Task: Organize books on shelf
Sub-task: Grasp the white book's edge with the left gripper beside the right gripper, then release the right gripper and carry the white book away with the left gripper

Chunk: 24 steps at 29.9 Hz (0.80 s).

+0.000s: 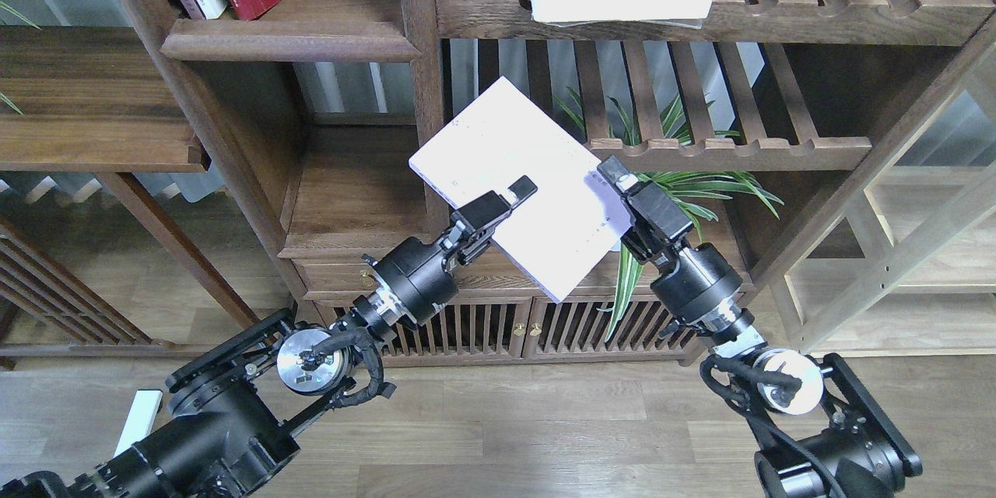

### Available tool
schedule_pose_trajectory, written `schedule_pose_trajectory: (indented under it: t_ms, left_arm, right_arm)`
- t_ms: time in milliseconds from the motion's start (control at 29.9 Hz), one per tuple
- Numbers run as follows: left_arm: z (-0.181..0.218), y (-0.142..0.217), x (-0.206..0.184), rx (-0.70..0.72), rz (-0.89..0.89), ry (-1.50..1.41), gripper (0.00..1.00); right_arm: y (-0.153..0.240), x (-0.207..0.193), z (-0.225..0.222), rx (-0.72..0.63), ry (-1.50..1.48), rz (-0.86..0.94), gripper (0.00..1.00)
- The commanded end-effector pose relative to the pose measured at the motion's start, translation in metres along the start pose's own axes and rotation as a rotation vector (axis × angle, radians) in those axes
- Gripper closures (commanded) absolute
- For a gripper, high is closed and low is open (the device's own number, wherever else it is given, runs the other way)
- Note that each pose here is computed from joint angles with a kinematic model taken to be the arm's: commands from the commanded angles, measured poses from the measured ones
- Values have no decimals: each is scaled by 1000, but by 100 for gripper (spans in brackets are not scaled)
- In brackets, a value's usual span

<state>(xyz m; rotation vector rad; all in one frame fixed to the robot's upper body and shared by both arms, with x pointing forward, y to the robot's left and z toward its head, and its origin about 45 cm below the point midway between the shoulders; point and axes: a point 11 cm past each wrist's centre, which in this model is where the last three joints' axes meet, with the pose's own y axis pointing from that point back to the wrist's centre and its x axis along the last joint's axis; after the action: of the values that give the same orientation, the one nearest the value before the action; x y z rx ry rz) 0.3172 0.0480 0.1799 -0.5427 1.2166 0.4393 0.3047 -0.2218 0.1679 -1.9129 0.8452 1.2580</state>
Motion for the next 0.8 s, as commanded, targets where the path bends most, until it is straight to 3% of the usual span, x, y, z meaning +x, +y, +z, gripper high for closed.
schedule_pose_trajectory:
  t_ms: [0, 435, 769]
  left_arm:
    - [-3, -2, -11, -2, -36, 12, 100]
    - [33, 59, 6, -11, 69, -89, 100]
    - [65, 96, -8, 30, 112, -221, 100]
  right_arm:
    - [1, 4, -2, 3, -1, 12, 28]
    - [-3, 1, -34, 79, 35, 3, 22]
    - [9, 16, -48, 78, 63, 69, 19]
